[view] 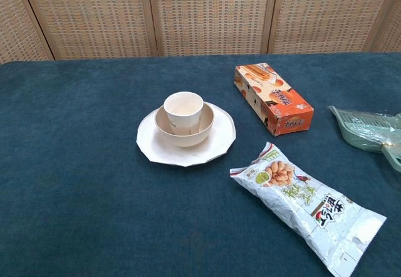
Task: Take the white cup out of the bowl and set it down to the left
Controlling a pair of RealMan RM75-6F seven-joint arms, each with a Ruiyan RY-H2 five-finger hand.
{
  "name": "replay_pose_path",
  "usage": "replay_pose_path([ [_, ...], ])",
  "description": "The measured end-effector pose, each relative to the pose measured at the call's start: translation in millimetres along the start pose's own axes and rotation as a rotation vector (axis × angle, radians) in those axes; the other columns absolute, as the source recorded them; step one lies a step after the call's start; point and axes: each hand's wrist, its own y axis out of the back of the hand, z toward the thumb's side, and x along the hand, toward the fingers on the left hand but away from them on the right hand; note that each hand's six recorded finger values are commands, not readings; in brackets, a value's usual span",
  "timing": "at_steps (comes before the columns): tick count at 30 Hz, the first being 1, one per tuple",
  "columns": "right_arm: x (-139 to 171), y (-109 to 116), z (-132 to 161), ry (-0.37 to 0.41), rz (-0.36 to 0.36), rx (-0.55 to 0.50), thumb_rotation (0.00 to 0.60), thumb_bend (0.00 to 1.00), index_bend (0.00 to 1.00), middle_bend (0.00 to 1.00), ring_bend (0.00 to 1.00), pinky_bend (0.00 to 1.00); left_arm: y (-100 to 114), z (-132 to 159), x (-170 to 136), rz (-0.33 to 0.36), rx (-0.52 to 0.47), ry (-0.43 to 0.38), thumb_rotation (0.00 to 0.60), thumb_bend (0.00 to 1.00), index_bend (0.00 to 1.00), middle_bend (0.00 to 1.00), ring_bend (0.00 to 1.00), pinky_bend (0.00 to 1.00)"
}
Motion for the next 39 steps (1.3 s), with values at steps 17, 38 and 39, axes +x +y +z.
replay_pose_path([
  [17, 0, 1, -1, -0.008, -0.003, -0.017, 0.600, 0.13, 0.08, 0.00, 0.00, 0.05, -2, 3, 1, -0.007, -0.011, -0.013, 0.600, 0.07, 0.00, 0.00, 0.00, 0.00],
  [38, -7, 2, -14, -0.038, 0.004, -0.065, 0.600, 0.13, 0.10, 0.00, 0.00, 0.05, 2, 64, 56, -0.080, -0.078, -0.171, 0.600, 0.09, 0.25, 0.00, 0.00, 0.00],
  [39, -8, 2, -16, -0.042, 0.005, -0.067, 0.600, 0.13, 0.10, 0.00, 0.00, 0.05, 2, 73, 65, -0.089, -0.075, -0.194, 0.600, 0.10, 0.28, 0.00, 0.00, 0.00],
])
